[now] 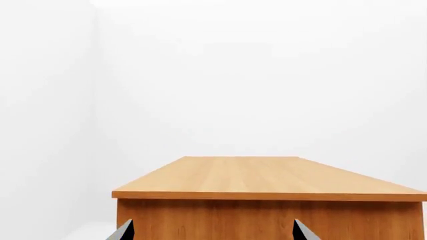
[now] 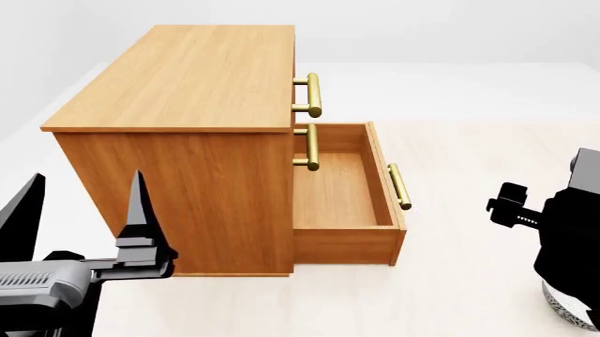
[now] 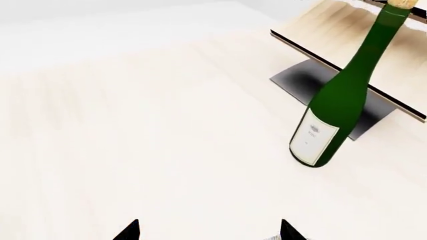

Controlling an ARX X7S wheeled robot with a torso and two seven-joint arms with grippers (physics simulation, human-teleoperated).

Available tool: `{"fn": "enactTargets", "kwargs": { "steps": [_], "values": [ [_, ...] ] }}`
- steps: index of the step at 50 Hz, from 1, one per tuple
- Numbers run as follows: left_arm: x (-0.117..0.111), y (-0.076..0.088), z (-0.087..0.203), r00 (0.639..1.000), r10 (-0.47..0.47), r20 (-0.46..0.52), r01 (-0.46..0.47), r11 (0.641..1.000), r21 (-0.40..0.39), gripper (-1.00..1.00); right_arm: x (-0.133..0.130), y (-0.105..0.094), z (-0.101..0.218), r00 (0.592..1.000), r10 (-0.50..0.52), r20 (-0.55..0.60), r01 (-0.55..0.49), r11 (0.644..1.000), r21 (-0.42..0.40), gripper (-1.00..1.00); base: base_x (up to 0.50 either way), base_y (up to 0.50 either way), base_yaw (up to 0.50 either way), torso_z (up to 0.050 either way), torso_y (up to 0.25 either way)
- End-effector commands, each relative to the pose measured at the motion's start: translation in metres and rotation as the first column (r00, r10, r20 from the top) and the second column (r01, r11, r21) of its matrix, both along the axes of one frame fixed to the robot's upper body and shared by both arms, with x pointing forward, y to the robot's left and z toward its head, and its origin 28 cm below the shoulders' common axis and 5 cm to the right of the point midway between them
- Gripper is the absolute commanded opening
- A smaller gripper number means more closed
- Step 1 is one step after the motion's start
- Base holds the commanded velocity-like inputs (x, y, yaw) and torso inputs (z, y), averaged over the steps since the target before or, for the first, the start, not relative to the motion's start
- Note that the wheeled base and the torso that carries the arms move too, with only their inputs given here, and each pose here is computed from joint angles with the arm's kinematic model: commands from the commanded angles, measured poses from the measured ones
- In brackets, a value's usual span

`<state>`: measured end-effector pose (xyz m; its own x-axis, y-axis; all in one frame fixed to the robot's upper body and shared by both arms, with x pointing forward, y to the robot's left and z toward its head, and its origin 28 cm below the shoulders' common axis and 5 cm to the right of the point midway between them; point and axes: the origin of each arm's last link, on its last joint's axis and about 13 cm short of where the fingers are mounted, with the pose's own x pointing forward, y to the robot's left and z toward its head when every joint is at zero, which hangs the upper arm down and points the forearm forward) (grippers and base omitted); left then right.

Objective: Put the bowl on top of the cabinet.

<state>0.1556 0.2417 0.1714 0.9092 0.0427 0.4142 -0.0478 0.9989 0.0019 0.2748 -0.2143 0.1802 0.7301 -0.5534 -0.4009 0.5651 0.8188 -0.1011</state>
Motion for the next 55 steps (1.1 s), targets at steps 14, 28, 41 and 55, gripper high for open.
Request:
{"fn": "enactTargets", "kwargs": {
  "steps": [14,28,41,55],
  "values": [
    [0.000,0.000,0.000,1.000,-0.002,0.000,0.002,1.000,0.001,1.00,0.005,0.005,-0.007,0.996,0.000,-0.089,0.008,0.996,0.088,1.00,0.00,0.00,0.00,0.000,0.000],
    [0.000,0.000,0.000,1.000,0.000,0.001,0.000,1.000,0.001,1.00,0.007,0.004,-0.012,0.992,-0.039,-0.117,0.054,0.991,0.123,1.00,0.00,0.00,0.00,0.000,0.000],
    [0.000,0.000,0.000,1.000,0.000,0.002,0.000,1.000,0.002,1.00,0.003,0.001,-0.020,0.988,-0.081,-0.133,0.095,0.990,0.100,1.00,0.00,0.00,0.00,0.000,0.000],
    [0.001,0.000,-0.001,1.000,0.001,0.002,-0.001,1.000,0.003,1.00,0.004,-0.001,-0.032,0.984,-0.091,-0.153,0.107,0.989,0.098,1.00,0.00,0.00,0.00,0.000,0.000]
  ]
}}
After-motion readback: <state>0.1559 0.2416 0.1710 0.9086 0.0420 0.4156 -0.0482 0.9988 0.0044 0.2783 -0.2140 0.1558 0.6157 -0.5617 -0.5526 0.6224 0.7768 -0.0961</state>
